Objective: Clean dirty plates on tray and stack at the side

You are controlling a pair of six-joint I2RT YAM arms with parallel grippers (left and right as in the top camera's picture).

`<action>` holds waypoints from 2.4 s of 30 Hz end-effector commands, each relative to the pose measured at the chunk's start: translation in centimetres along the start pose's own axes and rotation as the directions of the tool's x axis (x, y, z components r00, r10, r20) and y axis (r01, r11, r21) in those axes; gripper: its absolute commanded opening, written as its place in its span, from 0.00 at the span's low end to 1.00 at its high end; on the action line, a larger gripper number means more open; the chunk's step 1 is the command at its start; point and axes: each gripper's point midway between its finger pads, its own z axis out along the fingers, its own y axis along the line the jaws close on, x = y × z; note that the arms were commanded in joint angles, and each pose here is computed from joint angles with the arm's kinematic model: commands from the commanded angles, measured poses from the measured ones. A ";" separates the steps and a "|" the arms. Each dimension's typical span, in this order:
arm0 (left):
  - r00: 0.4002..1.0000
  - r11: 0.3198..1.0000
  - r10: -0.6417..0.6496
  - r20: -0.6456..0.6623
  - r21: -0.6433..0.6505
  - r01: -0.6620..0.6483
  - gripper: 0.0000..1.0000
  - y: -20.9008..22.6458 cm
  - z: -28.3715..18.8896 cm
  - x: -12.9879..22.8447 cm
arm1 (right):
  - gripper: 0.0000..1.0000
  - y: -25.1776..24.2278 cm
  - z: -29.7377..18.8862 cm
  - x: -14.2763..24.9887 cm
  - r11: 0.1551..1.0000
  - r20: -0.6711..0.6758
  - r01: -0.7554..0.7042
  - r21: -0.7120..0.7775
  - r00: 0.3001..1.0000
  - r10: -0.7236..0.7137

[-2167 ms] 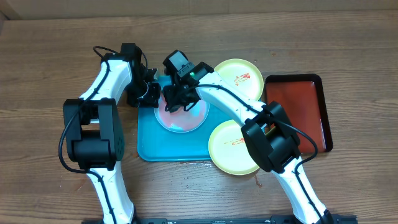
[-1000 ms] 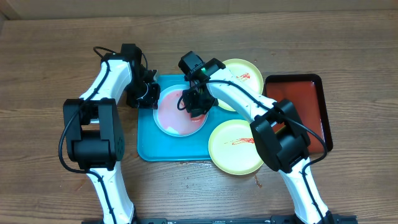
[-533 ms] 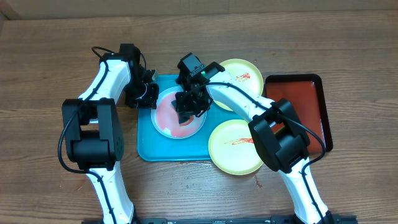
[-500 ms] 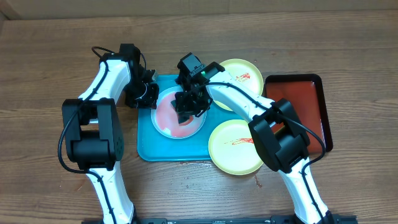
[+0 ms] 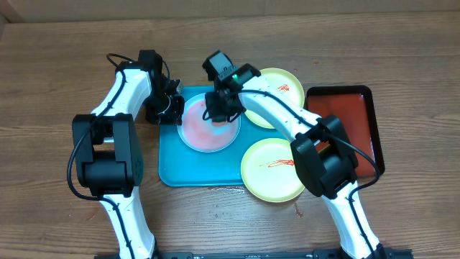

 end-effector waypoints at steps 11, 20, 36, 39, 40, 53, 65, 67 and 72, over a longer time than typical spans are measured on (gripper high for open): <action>0.998 0.999 -0.053 0.030 0.006 0.053 0.08 -0.5 -1.1 -0.4 | 0.04 0.6 -3.9 -1.6 1.000 0.011 -0.020 -0.001 1.000 0.020; 0.989 0.989 -0.150 0.016 0.006 0.150 0.17 -0.5 -0.2 0.1 | 0.04 0.6 -3.9 -1.5 1.000 0.008 -0.020 0.000 1.000 0.020; 0.985 0.986 -0.166 0.041 0.002 0.166 0.04 -0.1 0.4 -0.2 | 0.04 0.8 -5.3 -1.1 0.999 -0.019 -0.033 -0.036 0.999 0.033; 0.987 0.988 -0.147 0.056 -0.028 0.149 0.04 0.0 -1.0 -0.4 | 0.04 0.6 -8.9 -1.9 0.997 0.025 -0.035 -0.062 0.999 0.037; 0.988 0.989 -0.142 0.065 -0.039 0.145 0.04 0.1 -1.6 -0.4 | 0.04 0.5 -10.0 -2.2 0.997 0.042 -0.037 -0.066 0.998 0.040; 0.974 0.976 -0.090 0.208 -0.177 0.128 0.04 0.5 -9.5 0.6 | 0.04 -7.3 -24.5 -3.5 0.984 0.243 -0.158 -0.076 0.955 0.172; 0.958 0.918 -0.108 0.266 -0.343 0.199 0.04 0.7 -13.7 3.2 | 0.04 -14.5 -26.2 -2.9 0.960 0.233 -0.278 -0.021 0.933 0.276; 0.954 0.899 -0.111 0.279 -0.381 0.216 0.04 0.4 -14.3 3.8 | 0.04 -14.5 -26.2 -2.9 0.961 0.233 -0.275 -0.021 0.934 0.272; 0.942 0.812 -0.115 0.316 -0.516 0.273 0.04 0.0 -15.7 5.4 | 0.04 -14.5 -26.2 -2.9 0.961 0.233 -0.274 -0.020 0.934 0.271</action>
